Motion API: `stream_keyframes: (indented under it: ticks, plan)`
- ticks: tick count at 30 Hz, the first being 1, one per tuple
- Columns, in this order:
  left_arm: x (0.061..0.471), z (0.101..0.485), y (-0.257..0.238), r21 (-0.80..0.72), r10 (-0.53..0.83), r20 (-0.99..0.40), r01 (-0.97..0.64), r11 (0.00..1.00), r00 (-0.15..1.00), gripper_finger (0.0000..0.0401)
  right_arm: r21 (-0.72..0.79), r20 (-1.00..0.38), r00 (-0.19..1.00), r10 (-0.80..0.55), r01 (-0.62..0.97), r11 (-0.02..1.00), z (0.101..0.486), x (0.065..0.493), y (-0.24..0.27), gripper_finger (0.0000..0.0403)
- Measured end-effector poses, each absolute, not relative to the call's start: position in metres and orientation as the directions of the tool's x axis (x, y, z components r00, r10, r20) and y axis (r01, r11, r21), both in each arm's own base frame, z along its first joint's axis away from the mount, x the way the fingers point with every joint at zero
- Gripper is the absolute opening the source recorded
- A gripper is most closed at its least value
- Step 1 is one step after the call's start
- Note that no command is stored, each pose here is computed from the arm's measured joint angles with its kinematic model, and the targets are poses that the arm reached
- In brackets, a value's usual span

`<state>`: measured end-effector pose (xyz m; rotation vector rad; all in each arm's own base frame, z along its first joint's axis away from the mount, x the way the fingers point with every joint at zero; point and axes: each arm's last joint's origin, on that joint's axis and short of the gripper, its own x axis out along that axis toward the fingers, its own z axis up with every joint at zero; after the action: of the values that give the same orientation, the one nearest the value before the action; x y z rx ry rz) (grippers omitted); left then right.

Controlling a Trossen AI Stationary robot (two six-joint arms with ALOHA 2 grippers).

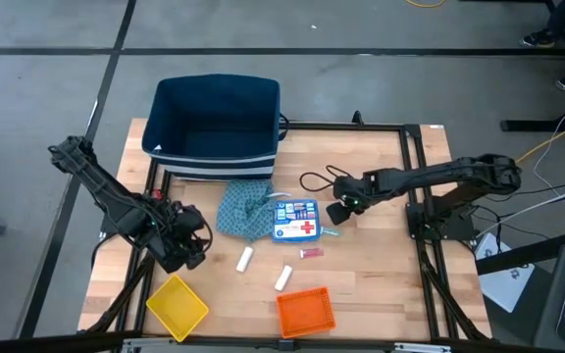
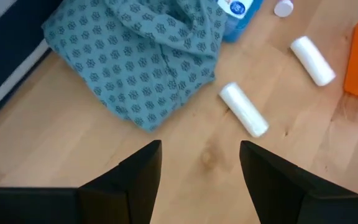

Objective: Pick & Place Medicine items
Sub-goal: Put the top blue pill bottle into the orange bin

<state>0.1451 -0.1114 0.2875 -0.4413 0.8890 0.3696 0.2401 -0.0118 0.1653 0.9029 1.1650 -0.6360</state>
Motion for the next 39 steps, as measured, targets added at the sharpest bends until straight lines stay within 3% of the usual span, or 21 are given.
stream_keyframes:
  ticks: [14,27,33,39]
  plan:
    - [0.145,0.287,-0.111,-0.233,0.131,-0.805,-0.511,0.827,0.578,0.0212,0.252,-0.967,0.234,0.102,0.82,0.513,0.13,0.258,-0.016,0.0225]
    - [0.145,0.288,-0.111,-0.246,0.151,-0.793,-0.538,0.806,0.59,0.0212,0.267,-0.963,0.253,0.099,0.818,0.51,0.131,0.258,-0.017,0.0111]
    - [0.145,0.29,-0.109,-0.267,0.179,-0.765,-0.558,0.785,0.619,0.0212,0.343,-0.939,0.305,0.159,0.797,0.497,0.138,0.264,-0.022,0.0123]
    - [0.14,0.298,-0.102,-0.316,0.213,-0.712,-0.576,0.754,0.669,0.0212,0.446,-0.89,0.418,0.181,0.722,0.529,0.176,0.289,-0.026,0.0126]
